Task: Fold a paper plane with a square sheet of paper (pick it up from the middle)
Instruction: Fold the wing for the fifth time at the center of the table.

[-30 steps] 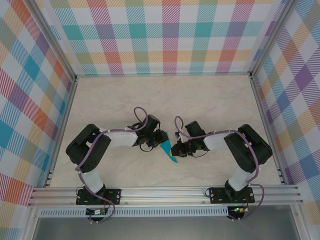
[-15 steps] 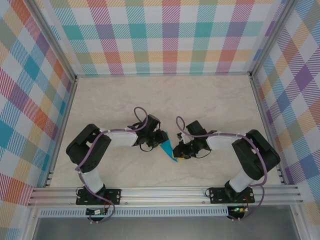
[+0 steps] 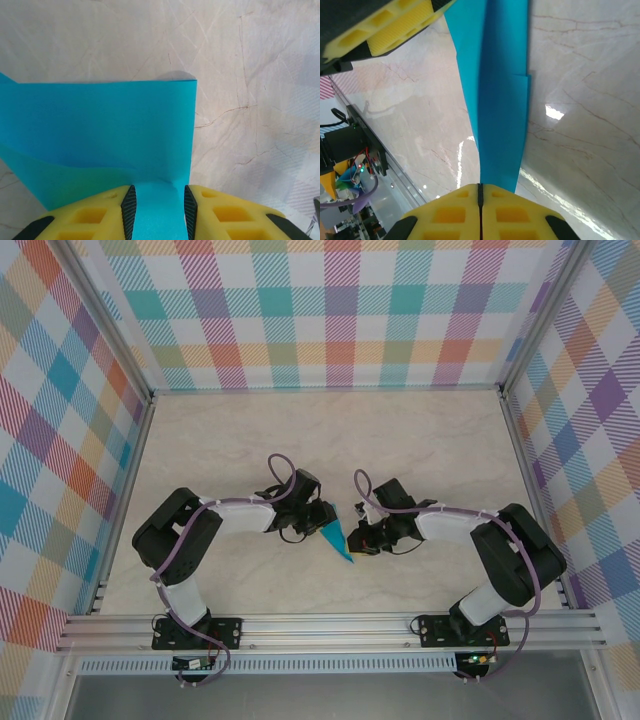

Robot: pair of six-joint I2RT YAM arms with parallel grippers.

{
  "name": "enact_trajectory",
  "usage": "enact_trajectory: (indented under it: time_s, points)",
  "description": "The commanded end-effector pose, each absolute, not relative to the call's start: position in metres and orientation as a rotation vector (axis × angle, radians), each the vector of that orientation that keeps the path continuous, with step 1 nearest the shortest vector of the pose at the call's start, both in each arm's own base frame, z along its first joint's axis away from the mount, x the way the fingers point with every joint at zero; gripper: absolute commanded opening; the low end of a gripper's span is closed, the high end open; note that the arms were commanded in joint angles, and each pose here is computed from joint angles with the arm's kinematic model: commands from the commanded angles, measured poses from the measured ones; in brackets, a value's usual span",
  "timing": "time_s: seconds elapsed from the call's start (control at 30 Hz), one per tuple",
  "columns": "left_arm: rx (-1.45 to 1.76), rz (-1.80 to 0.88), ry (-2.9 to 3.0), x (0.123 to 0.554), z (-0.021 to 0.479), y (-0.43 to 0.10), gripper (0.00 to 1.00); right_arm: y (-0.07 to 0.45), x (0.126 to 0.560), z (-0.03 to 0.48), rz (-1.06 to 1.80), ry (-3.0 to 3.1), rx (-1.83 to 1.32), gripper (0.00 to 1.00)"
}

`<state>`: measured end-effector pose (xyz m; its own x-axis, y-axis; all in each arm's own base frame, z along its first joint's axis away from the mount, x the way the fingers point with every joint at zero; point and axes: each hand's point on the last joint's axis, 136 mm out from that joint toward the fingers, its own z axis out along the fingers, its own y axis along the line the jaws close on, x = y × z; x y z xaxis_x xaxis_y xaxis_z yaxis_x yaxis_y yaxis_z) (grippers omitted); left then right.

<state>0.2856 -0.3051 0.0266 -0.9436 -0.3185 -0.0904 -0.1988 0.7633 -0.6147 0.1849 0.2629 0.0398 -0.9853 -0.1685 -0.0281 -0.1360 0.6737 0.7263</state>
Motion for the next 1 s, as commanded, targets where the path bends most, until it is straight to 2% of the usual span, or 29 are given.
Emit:
enact_trajectory:
  time_s: [0.0, 0.23, 0.63, 0.87, 0.93, 0.97]
  points:
    - [-0.392, -0.860, 2.837, 0.275, 0.011, -0.303, 0.34, 0.266, 0.180, 0.041, -1.278, -2.784, 0.293, 0.02]
    - [-0.403, -0.844, 2.847, 0.275, 0.009, -0.302, 0.34, 0.261, 0.155, 0.021, -1.237, -2.685, 0.303, 0.01]
    - [-0.407, -0.836, 2.849, 0.275, 0.009, -0.302, 0.34, 0.264, 0.144, 0.016, -1.185, -2.662, 0.338, 0.03]
    - [-0.414, -0.825, 2.854, 0.274, 0.008, -0.300, 0.33, 0.271, 0.153, 0.032, -1.186, -2.714, 0.366, 0.07]
    - [-0.416, -0.824, 2.853, 0.275, 0.009, -0.300, 0.33, 0.269, 0.155, 0.033, -1.168, -2.742, 0.354, 0.17]
    - [-0.416, -0.827, 2.856, 0.274, 0.009, -0.300, 0.33, 0.268, 0.156, 0.034, -1.163, -2.761, 0.348, 0.18]
